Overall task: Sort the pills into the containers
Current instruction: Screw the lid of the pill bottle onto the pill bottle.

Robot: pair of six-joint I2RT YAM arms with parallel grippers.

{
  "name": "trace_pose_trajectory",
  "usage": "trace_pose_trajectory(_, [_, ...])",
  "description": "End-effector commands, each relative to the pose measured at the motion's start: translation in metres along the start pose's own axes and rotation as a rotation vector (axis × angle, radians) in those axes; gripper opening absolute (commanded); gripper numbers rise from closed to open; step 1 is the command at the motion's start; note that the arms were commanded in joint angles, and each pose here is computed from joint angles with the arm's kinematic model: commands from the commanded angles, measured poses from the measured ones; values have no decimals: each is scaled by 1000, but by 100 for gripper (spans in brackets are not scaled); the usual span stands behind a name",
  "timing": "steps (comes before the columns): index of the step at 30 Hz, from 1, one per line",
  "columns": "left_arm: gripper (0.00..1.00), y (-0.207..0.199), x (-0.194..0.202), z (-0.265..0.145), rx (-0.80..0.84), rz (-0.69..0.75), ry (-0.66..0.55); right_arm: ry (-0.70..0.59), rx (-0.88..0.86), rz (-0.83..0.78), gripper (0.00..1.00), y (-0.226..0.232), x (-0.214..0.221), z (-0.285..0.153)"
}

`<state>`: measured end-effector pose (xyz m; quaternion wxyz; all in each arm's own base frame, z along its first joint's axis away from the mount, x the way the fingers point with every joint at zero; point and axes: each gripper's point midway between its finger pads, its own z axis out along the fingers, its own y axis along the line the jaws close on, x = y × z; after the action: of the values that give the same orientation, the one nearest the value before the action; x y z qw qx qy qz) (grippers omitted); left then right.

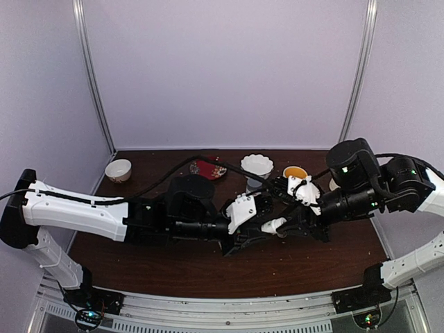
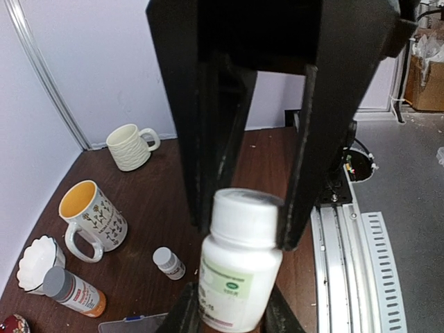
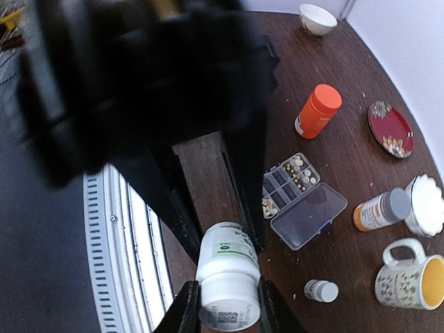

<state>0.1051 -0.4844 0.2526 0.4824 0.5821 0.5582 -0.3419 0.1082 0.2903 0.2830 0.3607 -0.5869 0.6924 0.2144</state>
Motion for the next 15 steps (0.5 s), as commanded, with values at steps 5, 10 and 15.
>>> trace_pose_trajectory(5, [0,34,-16,-8,-183,88,-10,-95,96,623,0,-22,-25,-7])
trace_pose_trajectory(10, [0,41,-21,-10,-228,96,-28,-125,79,893,0,-23,-25,3])
trace_pose_trajectory(15, [0,47,-17,-10,-276,119,-6,-198,13,1137,0,-22,-29,8])
